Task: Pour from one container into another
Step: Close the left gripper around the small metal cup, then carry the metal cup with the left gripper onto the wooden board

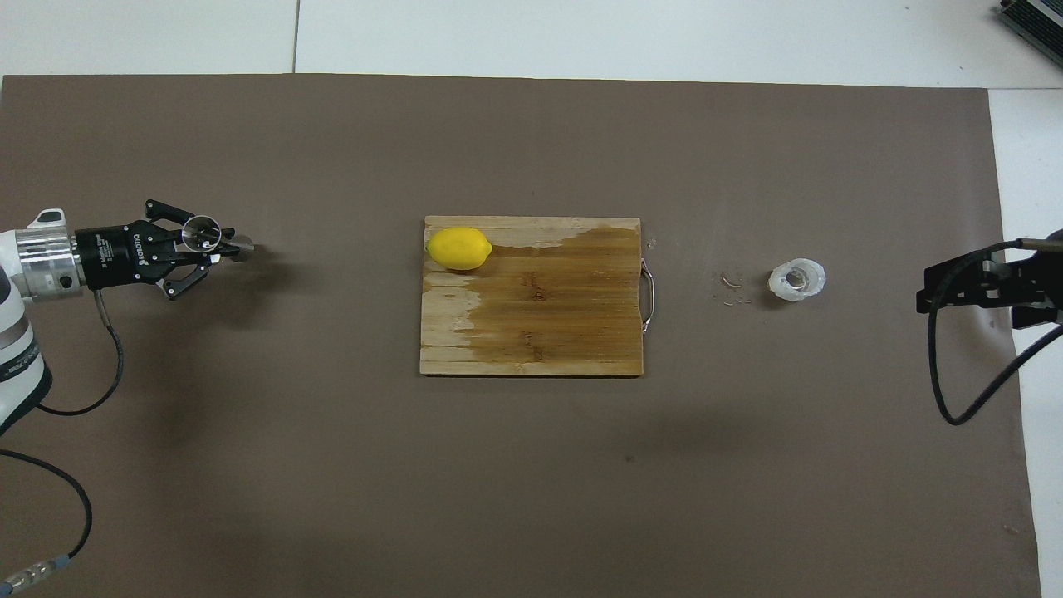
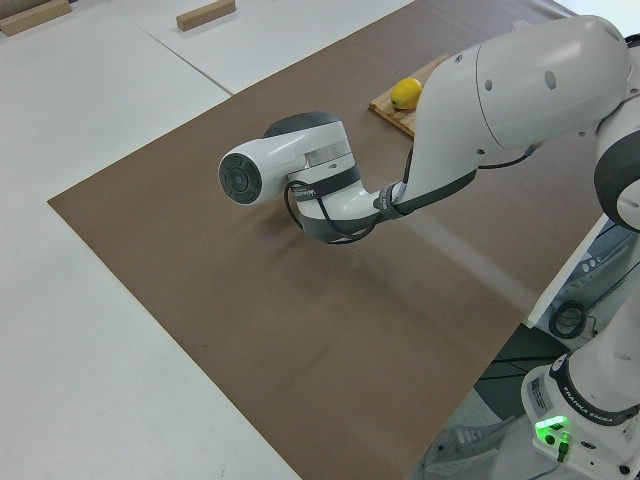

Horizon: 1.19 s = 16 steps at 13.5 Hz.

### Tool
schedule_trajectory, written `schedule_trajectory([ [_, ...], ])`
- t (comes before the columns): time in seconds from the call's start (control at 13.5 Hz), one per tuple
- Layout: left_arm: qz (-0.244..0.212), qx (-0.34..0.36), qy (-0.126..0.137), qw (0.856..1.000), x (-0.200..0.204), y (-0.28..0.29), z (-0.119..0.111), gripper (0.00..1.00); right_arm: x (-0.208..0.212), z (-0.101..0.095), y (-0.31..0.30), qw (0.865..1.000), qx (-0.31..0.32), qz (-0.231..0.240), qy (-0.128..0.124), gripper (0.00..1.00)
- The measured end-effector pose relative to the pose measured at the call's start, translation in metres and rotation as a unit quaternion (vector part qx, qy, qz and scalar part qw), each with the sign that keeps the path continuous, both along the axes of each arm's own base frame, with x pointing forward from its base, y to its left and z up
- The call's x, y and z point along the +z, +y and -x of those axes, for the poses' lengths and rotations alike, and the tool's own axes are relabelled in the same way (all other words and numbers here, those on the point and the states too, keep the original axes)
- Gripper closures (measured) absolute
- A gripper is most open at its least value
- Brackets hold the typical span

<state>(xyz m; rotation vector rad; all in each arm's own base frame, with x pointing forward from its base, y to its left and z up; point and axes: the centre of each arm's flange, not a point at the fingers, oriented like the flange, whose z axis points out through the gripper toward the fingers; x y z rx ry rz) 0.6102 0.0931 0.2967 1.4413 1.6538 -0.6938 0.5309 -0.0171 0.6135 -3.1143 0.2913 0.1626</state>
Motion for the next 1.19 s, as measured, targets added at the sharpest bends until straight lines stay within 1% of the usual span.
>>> schedule_trajectory([
  [0.07, 0.012, -0.013, -0.001, 1.000, 0.006, -0.010, 0.000, 0.77, 0.000, 0.000, 0.000, 1.000, 0.000, 0.000, 0.000, 0.00],
  [0.22, 0.031, -0.038, 0.005, 0.999, 0.017, -0.037, 0.000, 0.77, 0.000, 0.000, 0.000, 1.000, 0.000, 0.000, 0.000, 0.00],
  [0.45, 0.040, -0.068, 0.019, 0.997, 0.046, -0.103, -0.004, 0.77, 0.000, 0.000, 0.000, 1.000, 0.000, 0.000, 0.000, 0.00],
  [0.67, 0.041, -0.100, 0.030, 0.994, 0.075, -0.174, 0.002, 0.77, 0.000, 0.000, 0.000, 1.000, 0.000, 0.000, 0.000, 0.00],
  [0.82, 0.047, -0.108, 0.045, 0.992, 0.079, -0.219, 0.007, 0.77, 0.000, 0.000, 0.000, 1.000, 0.000, 0.000, 0.000, 0.00],
  [0.89, 0.051, -0.109, 0.047, 0.992, 0.080, -0.247, 0.010, 0.77, 0.000, 0.000, 0.000, 1.000, 0.000, 0.000, 0.000, 0.00],
  [1.04, 0.069, -0.111, 0.048, 0.990, 0.082, -0.296, 0.019, 0.77, 0.000, 0.000, 0.000, 1.000, 0.000, 0.000, 0.000, 0.00],
  [1.19, 0.076, -0.106, 0.046, 0.990, 0.083, -0.338, 0.029, 0.77, 0.000, 0.000, 0.000, 1.000, 0.000, 0.000, 0.000, 0.00],
])
